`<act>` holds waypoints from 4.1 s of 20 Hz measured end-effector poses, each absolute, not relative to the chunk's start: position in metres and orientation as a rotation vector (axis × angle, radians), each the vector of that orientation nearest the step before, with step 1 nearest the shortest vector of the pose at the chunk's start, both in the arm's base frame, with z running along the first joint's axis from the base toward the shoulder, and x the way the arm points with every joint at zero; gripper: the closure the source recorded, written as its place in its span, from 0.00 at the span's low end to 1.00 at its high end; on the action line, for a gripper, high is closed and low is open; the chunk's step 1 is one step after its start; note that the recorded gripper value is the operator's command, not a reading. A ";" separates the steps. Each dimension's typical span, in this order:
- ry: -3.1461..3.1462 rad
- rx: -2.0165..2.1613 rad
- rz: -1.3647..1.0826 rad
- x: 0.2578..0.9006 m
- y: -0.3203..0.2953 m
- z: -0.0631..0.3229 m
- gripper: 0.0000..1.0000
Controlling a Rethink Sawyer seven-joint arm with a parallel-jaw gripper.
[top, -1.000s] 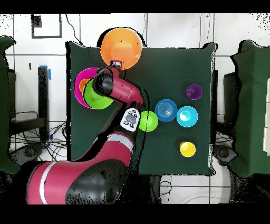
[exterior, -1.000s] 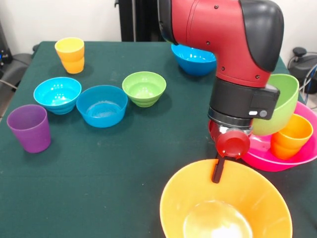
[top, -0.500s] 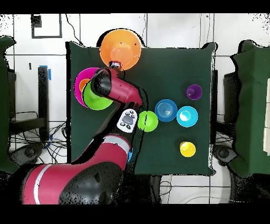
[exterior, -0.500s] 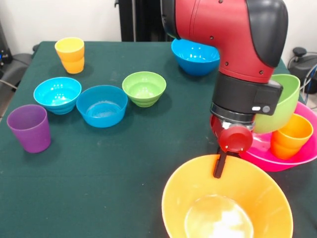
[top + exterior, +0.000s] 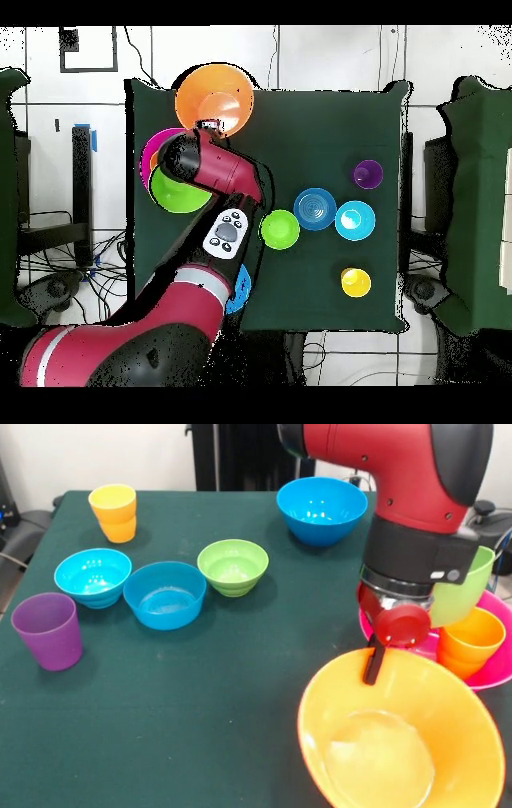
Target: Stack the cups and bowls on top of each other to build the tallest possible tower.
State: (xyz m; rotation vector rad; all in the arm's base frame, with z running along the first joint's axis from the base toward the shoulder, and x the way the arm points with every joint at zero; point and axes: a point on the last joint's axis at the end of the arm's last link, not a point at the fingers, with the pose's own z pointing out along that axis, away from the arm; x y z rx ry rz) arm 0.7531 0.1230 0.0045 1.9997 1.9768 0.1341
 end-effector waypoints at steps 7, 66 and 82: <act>1.966 2.002 0.154 0.761 0.122 0.029 1.00; 1.840 2.212 0.253 0.690 0.110 0.136 1.00; 1.751 2.287 0.355 0.651 0.097 0.080 1.00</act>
